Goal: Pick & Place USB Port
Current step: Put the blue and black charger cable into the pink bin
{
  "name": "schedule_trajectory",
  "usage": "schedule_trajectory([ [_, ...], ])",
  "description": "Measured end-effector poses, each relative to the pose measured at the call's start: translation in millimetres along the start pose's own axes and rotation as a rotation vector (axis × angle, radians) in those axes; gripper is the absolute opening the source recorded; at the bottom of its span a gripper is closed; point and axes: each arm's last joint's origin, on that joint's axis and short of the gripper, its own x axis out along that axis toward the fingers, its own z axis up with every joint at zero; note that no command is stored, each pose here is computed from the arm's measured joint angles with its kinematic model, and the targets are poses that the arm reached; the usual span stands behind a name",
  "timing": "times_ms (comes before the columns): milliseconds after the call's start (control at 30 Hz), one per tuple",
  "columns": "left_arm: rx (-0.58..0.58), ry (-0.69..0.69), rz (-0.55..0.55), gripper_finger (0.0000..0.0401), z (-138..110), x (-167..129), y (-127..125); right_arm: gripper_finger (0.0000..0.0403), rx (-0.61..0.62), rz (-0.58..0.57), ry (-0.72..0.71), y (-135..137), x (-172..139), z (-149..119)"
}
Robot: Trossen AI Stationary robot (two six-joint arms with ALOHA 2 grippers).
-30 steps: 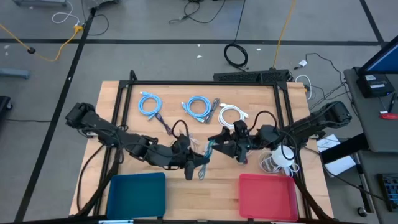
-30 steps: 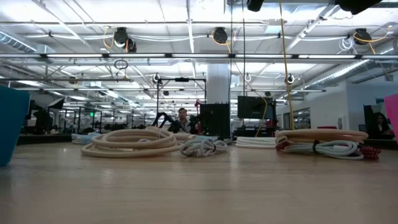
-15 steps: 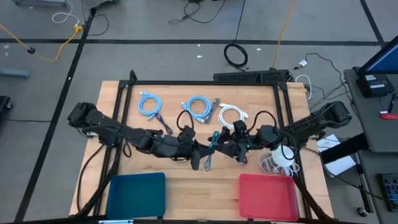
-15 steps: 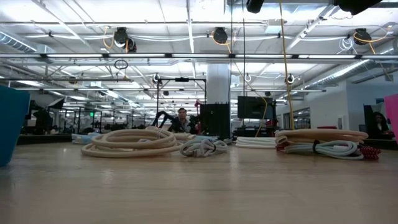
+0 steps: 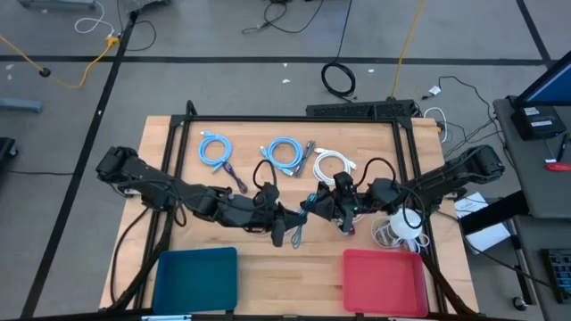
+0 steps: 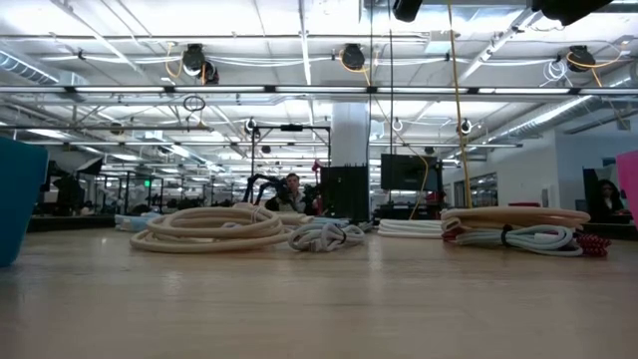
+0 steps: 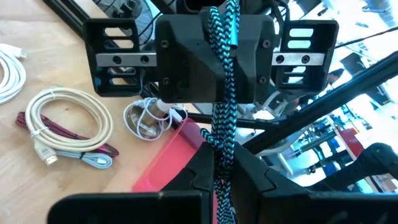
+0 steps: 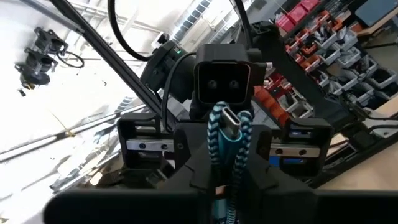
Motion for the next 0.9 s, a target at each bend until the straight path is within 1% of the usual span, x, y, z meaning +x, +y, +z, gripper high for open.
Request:
schedule_trajectory([
  [67,0.0,0.006,-0.028,0.0046,1.0,0.3,-1.5,0.0037,0.023,0.008,0.004,-0.5,0.1,0.9],
  [100,-0.001,0.026,-0.064,0.0058,1.3,0.3,-3.2,0.0037,0.028,0.013,0.007,-0.5,0.1,1.3],
  [167,-0.018,0.098,-0.152,0.0081,1.8,0.5,-5.8,0.0029,0.029,0.035,0.026,0.3,0.1,1.4],
  [267,-0.059,0.27,-0.314,0.0113,-5.3,-8.2,-17.7,0.0016,0.023,0.092,0.116,3.6,-2.3,3.0],
  [333,-0.097,0.39,-0.434,0.0129,-14.8,-21.3,-33.4,0.0016,0.012,0.07,0.188,3.2,-5.6,4.2],
  [367,-0.111,0.432,-0.472,0.0135,-20.0,-29.6,-41.3,0.0016,0.01,0.044,0.234,2.8,-8.4,4.4],
  [433,-0.135,0.482,-0.497,0.0143,-28.4,-44.0,-52.5,0.0018,0.0,-0.009,0.319,3.3,-15.4,4.8],
  [500,-0.158,0.497,-0.438,0.0146,-32.6,-51.0,-53.4,0.0019,-0.014,-0.043,0.409,7.5,-25.8,7.9],
  [600,-0.152,0.529,-0.27,0.0146,-41.7,-59.8,-46.0,0.0016,-0.004,-0.109,0.591,11.8,-46.7,9.3],
  [667,-0.145,0.525,-0.192,0.0144,-45.6,-66.0,-43.4,0.0016,0.029,-0.182,0.732,15.6,-65.9,6.5],
  [767,-0.135,0.515,-0.126,0.0139,-49.8,-69.9,-41.3,0.0015,0.071,-0.278,0.921,26.0,-96.0,-0.6],
  [900,-0.132,0.507,-0.073,0.0136,-52.8,-70.8,-38.2,0.0014,0.061,-0.408,1.109,36.3,-125.8,-16.8],
])
